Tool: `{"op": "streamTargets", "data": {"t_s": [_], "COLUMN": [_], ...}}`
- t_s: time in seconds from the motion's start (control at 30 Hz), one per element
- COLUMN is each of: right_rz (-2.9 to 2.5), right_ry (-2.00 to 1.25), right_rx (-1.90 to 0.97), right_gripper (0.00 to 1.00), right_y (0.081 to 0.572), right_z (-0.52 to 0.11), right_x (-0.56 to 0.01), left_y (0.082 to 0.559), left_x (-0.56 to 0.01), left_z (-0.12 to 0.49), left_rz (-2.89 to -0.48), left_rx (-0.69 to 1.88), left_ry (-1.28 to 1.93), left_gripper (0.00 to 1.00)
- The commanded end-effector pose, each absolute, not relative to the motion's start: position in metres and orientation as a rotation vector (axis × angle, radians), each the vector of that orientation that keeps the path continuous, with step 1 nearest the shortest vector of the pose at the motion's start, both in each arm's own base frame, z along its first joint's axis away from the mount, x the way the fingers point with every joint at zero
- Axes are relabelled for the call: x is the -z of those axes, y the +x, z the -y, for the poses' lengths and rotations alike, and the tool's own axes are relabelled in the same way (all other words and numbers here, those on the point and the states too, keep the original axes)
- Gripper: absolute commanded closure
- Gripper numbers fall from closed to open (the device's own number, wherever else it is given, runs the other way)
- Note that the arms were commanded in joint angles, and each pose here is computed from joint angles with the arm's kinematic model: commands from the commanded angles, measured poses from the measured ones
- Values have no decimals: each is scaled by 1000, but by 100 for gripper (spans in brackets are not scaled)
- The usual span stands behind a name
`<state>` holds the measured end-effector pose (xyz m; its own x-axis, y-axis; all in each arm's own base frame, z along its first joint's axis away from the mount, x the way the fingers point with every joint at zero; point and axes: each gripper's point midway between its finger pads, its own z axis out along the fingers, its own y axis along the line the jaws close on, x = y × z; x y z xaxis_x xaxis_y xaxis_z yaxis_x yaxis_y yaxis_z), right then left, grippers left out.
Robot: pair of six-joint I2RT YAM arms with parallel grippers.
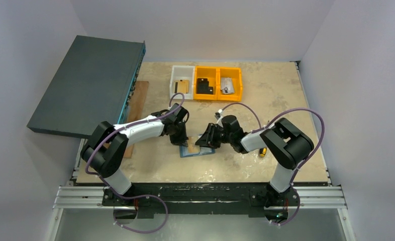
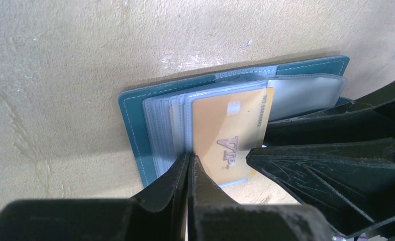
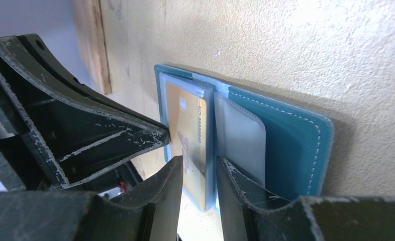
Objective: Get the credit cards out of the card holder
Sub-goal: Remove the credit card from the card holder.
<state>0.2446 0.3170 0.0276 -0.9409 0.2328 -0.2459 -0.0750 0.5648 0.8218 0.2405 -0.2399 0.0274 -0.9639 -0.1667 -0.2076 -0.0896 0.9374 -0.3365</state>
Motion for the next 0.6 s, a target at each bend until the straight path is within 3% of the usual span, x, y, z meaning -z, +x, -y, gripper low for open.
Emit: {"op": "streamTargets", "data": {"t_s": [0.0,0.23,0.57], "right_rz": [-2407,-2373,-2339], "right_ry": [117,165,223], "right_rx": [-1492,-1587,-1603], "right_gripper": [69,76,95], "right_y": [241,237,241], "right_z": [-325,-326,-319], "right_x": [-42,-43,-45], "left_y": [230,228,227], "left_x": [-2,1,3], "left_z": [217,215,210], "left_rz": [-2916,-2920,-2923], "left_rx": [320,306,268], "left_ry": [-247,-249,-279], "left_gripper": [100,100,100]}}
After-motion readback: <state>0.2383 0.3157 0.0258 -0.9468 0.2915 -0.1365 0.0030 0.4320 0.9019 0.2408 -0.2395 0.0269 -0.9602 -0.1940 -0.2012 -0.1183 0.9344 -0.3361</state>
